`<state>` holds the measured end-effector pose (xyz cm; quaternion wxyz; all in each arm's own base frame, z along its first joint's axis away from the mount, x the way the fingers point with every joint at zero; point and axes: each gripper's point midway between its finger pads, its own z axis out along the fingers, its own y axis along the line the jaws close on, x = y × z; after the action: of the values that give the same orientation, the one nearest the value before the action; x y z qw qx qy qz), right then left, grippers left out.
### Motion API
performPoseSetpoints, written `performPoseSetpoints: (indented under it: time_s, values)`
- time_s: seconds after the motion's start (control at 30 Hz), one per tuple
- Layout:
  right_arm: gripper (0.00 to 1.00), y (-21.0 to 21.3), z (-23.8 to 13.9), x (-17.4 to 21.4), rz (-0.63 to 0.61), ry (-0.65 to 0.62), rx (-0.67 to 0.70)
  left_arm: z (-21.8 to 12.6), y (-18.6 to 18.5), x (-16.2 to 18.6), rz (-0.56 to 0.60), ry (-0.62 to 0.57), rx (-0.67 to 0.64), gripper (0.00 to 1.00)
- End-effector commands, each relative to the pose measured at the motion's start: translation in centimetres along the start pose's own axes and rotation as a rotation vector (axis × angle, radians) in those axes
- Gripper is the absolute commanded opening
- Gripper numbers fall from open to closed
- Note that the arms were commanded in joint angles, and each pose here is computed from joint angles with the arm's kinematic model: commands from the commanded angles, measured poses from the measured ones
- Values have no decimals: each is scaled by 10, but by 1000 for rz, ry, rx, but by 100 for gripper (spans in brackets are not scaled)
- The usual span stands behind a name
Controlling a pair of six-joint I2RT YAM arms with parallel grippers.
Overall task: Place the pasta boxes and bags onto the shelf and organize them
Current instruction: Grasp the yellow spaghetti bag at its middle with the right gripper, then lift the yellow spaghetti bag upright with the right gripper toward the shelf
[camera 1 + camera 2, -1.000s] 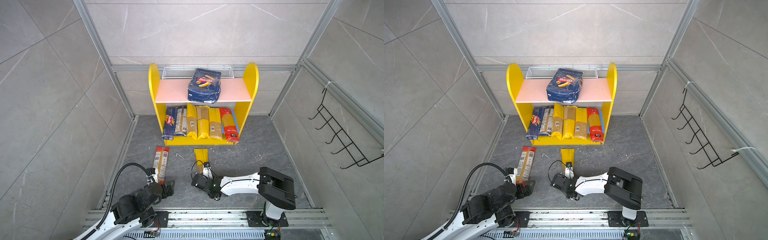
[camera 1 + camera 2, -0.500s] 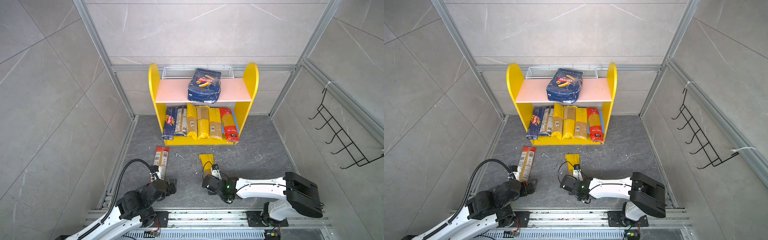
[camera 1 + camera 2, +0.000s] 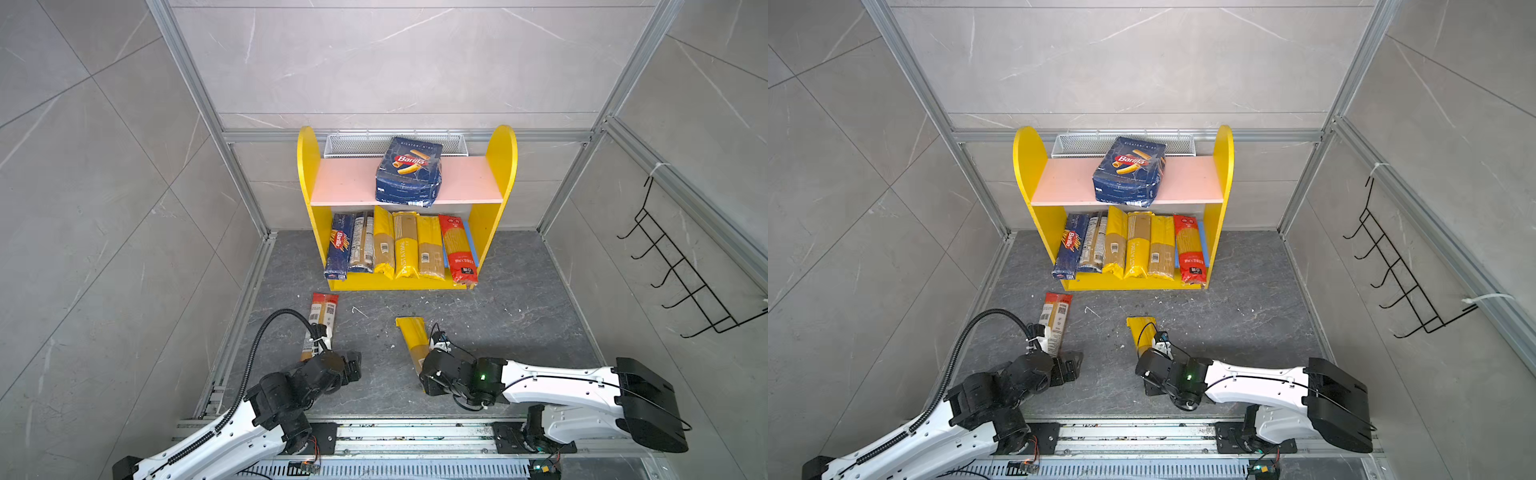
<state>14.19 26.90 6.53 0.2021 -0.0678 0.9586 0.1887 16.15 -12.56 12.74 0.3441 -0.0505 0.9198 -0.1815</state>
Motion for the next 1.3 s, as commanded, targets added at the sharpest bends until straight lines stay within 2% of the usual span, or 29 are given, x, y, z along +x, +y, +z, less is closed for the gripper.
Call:
performPoseSetpoints:
  time_s: [0.0,0.23,0.8,1.27]
  values:
    - [0,30,-12,-19,39,-50,-176,-7,-16,-17,5,-39,43,100]
    - [0,31,-38,-32,82,-70,-287,-10,-22,-24,23,-47,34,100]
    - [0,39,-134,-56,74,-148,-494,-17,-48,-54,49,-82,20,100]
    - [0,36,-240,-96,22,-336,-514,-19,-86,-92,137,-132,14,100]
